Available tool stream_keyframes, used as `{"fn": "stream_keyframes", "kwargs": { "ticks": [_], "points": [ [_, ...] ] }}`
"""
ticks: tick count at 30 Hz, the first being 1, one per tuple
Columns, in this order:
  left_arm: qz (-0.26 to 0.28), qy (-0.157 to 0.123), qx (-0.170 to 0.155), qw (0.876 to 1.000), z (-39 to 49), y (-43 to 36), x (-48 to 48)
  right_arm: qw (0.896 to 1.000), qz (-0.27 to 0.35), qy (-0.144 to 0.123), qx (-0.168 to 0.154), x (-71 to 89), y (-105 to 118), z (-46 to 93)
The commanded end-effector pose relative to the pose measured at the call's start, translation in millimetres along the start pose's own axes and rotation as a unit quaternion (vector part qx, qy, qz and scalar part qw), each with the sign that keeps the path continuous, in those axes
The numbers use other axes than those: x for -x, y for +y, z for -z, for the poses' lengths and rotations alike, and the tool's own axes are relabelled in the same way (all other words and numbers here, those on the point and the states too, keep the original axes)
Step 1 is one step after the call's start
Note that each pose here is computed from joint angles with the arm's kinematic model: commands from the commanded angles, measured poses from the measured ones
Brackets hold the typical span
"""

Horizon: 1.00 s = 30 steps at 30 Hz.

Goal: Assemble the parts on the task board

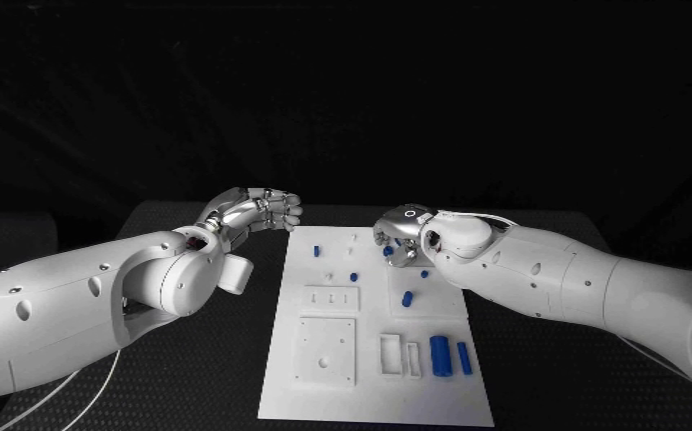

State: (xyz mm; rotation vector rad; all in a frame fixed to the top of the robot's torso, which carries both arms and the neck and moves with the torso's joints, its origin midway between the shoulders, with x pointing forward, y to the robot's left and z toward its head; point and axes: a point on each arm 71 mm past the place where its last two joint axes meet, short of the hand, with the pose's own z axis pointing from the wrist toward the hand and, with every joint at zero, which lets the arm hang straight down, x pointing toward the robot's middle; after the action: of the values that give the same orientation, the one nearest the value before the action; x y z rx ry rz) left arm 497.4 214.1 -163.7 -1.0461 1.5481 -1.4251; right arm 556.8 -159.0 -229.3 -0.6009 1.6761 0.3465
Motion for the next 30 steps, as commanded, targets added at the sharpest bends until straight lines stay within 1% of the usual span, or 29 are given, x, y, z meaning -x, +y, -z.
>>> {"fn": "stream_keyframes", "kwargs": {
  "ticks": [1,10,19,30],
  "points": [
    [0.004,0.011,-0.003,1.0,0.2,-2.4,-2.3,1.0,0.02,0.004,-0.007,-1.0,-2.6,0.5],
    [0.004,0.011,-0.002,1.0,-0.3,-2.2,-1.9,1.0,0.029,0.003,-0.008,-1.0,-2.6,-0.1],
    [0.005,0.015,-0.002,1.0,0.1,-2.9,-3.6,0.999,0.034,0.003,-0.007,-2.8,-0.5,-1.2],
    [0.005,0.015,-0.001,1.0,-0.3,-3.3,-3.6,0.998,0.055,0.001,-0.009,-3.5,-1.2,-0.2]
  ]
}}
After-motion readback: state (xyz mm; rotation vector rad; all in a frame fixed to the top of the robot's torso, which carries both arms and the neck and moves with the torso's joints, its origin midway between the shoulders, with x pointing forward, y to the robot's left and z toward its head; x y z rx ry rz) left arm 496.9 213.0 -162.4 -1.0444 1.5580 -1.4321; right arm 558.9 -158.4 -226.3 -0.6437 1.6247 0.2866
